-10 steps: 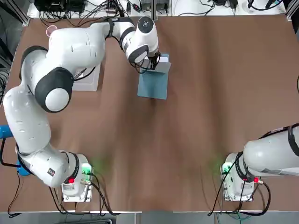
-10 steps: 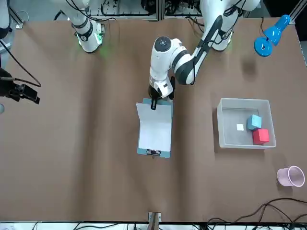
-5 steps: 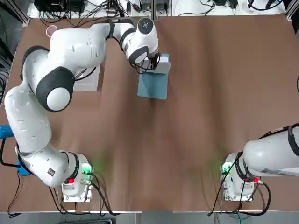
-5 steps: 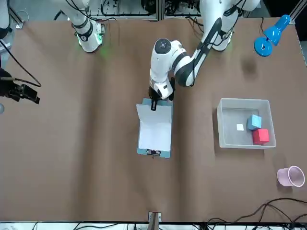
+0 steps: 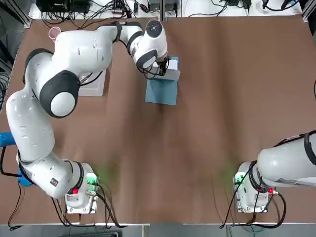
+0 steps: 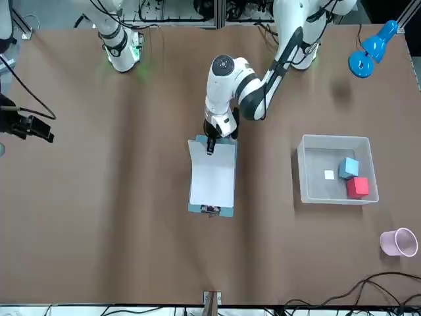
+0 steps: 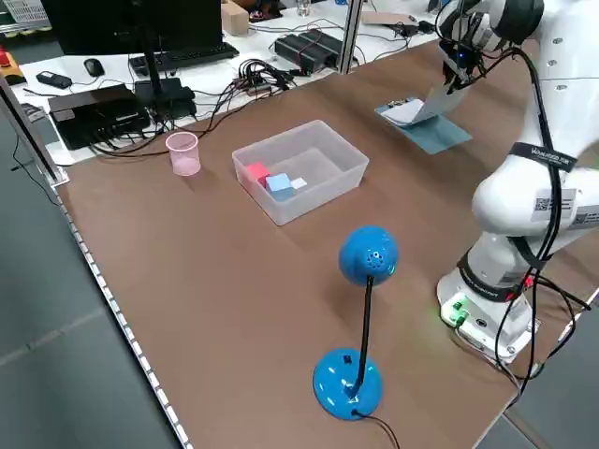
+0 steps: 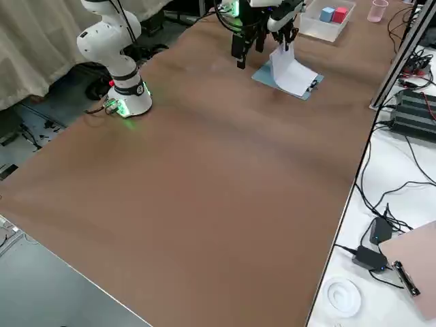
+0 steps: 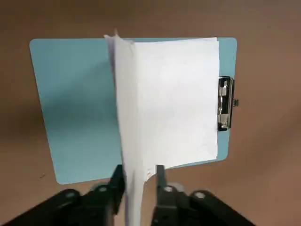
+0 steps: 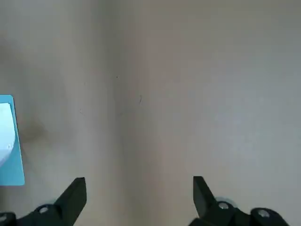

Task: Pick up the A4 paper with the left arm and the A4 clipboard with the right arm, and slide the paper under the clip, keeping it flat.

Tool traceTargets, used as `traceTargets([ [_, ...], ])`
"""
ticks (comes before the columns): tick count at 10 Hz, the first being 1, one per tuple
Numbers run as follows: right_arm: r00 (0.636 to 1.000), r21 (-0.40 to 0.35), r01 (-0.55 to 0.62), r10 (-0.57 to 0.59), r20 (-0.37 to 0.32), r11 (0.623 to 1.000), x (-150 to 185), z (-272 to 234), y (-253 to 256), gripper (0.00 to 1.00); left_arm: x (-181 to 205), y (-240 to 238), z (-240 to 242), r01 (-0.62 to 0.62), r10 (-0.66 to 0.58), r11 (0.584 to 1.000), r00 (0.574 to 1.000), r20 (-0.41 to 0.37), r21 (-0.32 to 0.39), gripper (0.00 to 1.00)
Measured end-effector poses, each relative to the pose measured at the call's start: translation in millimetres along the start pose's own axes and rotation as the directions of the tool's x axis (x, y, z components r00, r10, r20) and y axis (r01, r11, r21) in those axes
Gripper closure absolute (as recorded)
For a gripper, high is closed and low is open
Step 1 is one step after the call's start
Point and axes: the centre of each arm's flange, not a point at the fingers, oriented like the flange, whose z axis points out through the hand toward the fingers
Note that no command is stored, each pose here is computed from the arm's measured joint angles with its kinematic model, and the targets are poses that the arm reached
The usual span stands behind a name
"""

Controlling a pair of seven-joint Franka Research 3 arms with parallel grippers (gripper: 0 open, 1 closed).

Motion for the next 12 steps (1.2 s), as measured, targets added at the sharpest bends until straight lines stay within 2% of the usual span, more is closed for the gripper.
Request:
traceTargets([
  [1, 1.0, 0.0, 0.0, 0.0, 0.0, 1.0, 0.0, 0.0, 0.1, 0.0, -0.1, -0.2, 0.3, 0.0, 0.0, 1.0, 1.0, 0.0, 0.0, 0.56],
  [2, 1.0, 0.0, -0.001, 0.001, 0.001, 1.0, 0.0, 0.1, 0.6, 0.0, -0.5, -0.7, 0.9, -0.002, 0.002, 1.0, 1.0, 0.0, 0.001, 0.47],
  [5, 1.0, 0.0, -0.004, 0.004, 0.003, 1.0, -0.2, 0.4, 2.2, 0.0, -0.9, -1.6, 2.2, -0.006, 0.006, 1.0, 1.0, -0.001, 0.004, 0.03],
  [6, 1.0, 0.0, -0.004, 0.004, 0.004, 1.0, -0.2, 0.5, 2.3, 0.0, -0.9, -1.6, 2.2, -0.008, 0.008, 1.0, 1.0, -0.001, 0.004, 0.0],
  [12, 1.0, 0.0, -0.004, 0.004, 0.004, 1.0, -0.2, 0.7, 2.4, 0.0, -8.4, -7.4, -4.6, -0.041, 0.041, 0.999, 0.999, -0.016, 0.016, 0.0],
])
